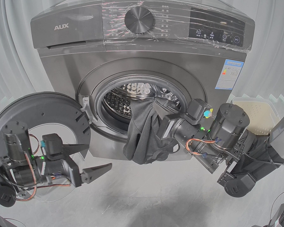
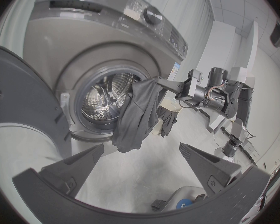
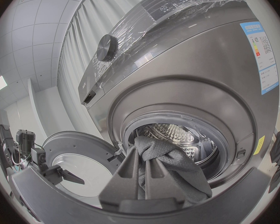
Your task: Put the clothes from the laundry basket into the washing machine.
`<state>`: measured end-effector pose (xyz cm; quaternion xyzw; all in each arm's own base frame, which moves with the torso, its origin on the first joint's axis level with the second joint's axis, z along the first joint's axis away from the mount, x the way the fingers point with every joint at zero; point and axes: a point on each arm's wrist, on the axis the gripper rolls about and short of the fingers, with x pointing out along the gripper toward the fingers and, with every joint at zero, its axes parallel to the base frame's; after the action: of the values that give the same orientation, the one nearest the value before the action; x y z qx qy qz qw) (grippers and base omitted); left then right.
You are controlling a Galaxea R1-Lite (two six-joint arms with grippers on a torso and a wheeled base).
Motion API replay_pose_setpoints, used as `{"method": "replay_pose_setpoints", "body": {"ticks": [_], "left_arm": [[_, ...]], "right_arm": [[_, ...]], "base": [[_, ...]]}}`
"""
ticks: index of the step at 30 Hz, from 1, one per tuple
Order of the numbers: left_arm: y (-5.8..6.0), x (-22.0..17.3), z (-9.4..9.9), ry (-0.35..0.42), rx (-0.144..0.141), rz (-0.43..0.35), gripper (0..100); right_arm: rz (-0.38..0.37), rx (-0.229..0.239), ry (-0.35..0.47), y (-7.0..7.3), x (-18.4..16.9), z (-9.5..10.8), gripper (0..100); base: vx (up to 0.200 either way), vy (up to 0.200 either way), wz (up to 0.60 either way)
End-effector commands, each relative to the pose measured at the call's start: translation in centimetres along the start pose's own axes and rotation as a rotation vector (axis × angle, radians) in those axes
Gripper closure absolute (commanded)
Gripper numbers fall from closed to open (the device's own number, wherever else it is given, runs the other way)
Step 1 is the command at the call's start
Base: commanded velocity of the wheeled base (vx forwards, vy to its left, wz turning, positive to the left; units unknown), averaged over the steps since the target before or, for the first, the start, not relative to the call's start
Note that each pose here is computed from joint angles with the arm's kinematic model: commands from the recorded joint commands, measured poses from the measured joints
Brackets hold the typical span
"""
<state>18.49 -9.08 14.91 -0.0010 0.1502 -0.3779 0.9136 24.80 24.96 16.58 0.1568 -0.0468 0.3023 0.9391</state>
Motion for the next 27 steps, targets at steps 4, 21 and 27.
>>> {"method": "replay_pose_setpoints", "body": {"ticks": [4,21,27], "left_arm": [[-0.2,5.5,-1.4,0.090,-0.054,-0.022,0],[0.2,9.0,-3.3,0.162,-0.169,-0.033,0],[0.3,10.5,-4.4,0.156,-0.172,-0.044,0]], "right_arm": [[-0.009,-0.002,-0.005,-0.1,1.0,-1.0,100],[-0.001,0.004,-0.040,0.2,2.3,-0.8,100],[0.000,0.006,-0.037,0.2,2.2,-0.9,100]], "base": [[0.000,0.000,0.00],[0.000,0.000,0.00],[0.000,0.000,0.00]]}}
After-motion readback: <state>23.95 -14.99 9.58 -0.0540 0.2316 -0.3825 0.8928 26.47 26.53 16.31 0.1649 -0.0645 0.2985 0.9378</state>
